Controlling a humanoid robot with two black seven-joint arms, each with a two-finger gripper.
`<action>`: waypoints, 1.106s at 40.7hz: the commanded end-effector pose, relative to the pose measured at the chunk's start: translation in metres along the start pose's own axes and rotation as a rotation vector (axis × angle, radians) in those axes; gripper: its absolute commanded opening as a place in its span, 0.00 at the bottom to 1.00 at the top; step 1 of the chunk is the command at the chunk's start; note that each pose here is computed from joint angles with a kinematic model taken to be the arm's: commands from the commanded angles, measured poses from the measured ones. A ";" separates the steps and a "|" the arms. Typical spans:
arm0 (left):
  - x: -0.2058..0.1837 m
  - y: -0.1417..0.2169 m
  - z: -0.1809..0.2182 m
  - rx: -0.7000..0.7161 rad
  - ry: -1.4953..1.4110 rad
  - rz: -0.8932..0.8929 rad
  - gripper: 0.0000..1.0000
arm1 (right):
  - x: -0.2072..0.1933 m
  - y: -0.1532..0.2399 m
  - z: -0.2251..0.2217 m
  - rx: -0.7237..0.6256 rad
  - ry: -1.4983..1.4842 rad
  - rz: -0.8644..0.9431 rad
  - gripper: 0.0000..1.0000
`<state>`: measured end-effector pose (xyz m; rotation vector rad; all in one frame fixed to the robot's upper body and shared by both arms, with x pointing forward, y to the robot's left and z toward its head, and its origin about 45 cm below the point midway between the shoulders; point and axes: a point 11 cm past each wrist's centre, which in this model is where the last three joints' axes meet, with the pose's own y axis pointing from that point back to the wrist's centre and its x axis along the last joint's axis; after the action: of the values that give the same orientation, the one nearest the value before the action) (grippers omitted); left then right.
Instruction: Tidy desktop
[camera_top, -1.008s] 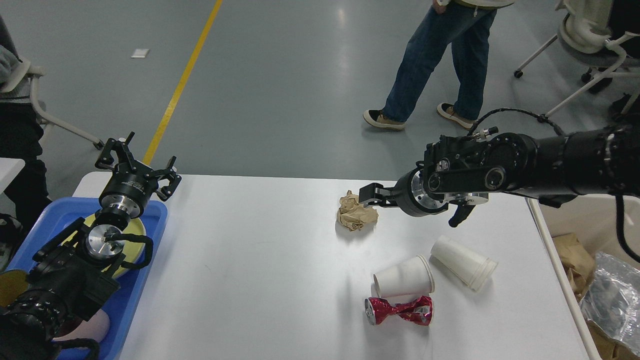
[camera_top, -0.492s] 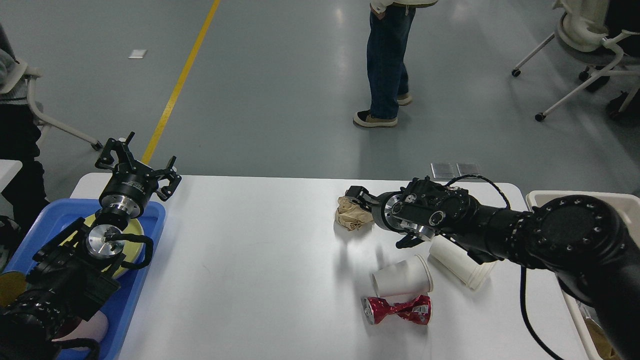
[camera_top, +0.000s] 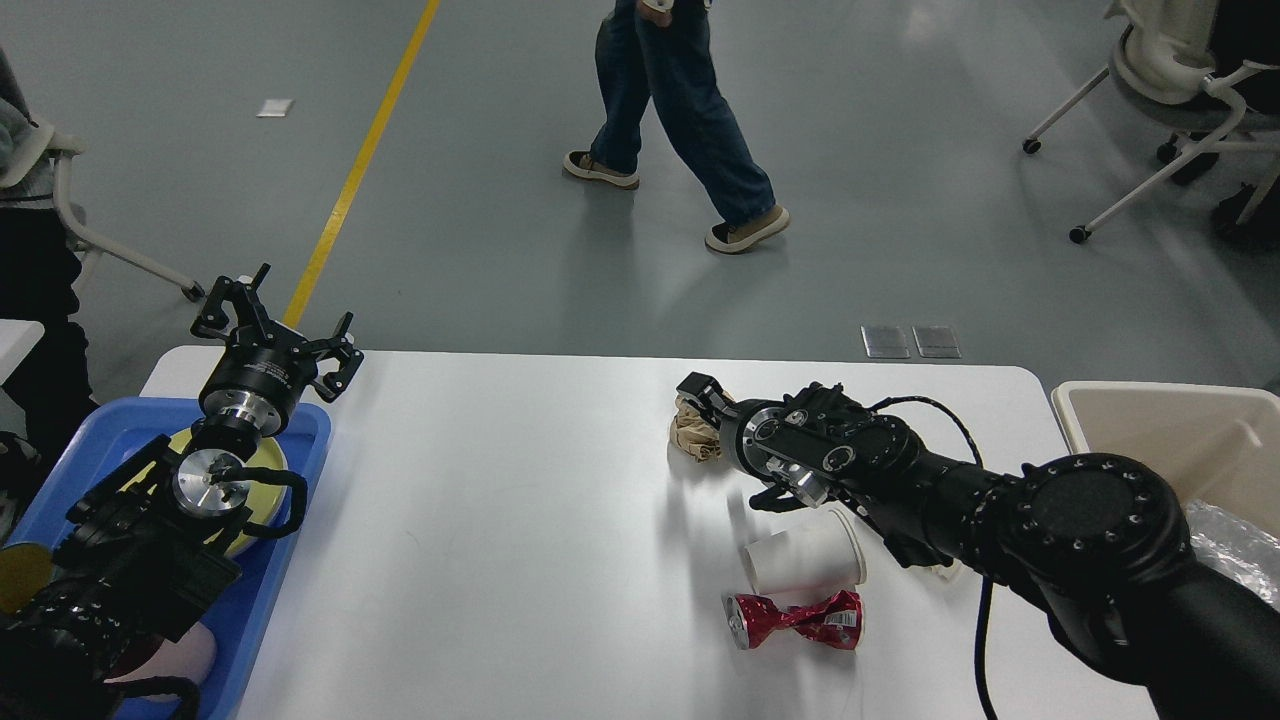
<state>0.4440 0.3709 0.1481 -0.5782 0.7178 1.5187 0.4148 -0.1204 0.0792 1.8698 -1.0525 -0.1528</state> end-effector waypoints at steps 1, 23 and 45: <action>0.000 0.000 0.000 0.000 0.000 0.000 0.98 | -0.003 -0.002 0.006 -0.008 -0.033 0.006 1.00; 0.000 0.000 0.000 0.000 0.000 0.000 0.98 | -0.008 -0.005 0.015 -0.014 -0.078 0.008 0.97; 0.000 0.000 0.000 0.000 0.000 0.000 0.98 | -0.008 -0.005 0.015 -0.014 -0.077 0.008 0.97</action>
<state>0.4440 0.3709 0.1481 -0.5778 0.7178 1.5186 0.4052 -0.1237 0.0652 1.8594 -1.1085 -0.2294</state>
